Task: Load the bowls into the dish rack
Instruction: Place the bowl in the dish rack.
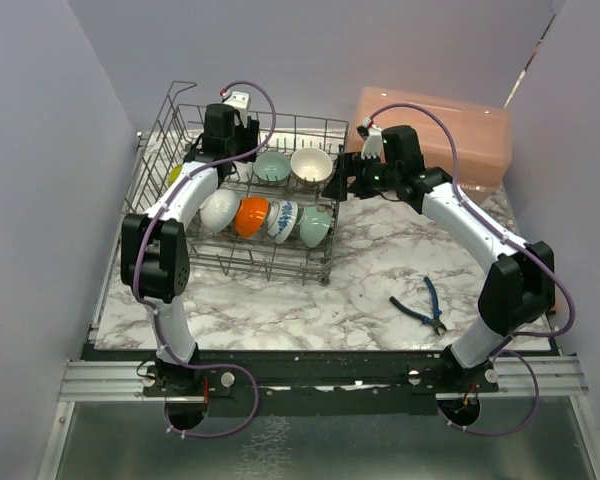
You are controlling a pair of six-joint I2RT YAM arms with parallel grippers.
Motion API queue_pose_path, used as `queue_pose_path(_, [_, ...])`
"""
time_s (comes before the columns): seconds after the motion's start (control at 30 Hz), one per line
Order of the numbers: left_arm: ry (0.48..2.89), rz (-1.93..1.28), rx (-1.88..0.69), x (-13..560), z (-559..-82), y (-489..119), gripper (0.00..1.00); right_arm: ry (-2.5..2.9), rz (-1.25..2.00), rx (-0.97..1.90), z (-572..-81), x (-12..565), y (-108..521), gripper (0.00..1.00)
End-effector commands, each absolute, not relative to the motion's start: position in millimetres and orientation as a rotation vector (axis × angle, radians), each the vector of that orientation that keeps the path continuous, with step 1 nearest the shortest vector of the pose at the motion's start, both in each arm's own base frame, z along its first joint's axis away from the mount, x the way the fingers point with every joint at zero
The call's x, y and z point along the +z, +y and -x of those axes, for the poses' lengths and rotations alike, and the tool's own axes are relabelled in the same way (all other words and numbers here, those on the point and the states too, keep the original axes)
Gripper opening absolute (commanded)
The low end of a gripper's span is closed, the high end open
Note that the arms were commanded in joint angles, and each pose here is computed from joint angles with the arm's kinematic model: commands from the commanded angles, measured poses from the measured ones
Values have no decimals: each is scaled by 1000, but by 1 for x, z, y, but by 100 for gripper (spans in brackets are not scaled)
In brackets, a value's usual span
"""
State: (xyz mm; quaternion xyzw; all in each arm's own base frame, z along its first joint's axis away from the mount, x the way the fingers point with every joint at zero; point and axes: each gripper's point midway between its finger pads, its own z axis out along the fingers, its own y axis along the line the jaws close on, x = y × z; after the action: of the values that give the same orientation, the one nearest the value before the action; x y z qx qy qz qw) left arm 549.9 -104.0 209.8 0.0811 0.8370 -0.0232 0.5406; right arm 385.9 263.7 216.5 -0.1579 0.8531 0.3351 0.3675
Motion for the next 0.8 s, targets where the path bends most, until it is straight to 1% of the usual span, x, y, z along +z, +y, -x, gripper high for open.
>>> queue_pose_path(0.0, [1928,-211,108,231,-570,-84,0,2244,409,805,-386,198,257,91])
queue_pose_path(0.5, [2013,-212,264,190,-582,-64,0,2267,413,787,-385,190,254,91])
queue_pose_path(0.77, [2032,-224,256,174,-593,-64,0,2269,420,777,-386,189,254,91])
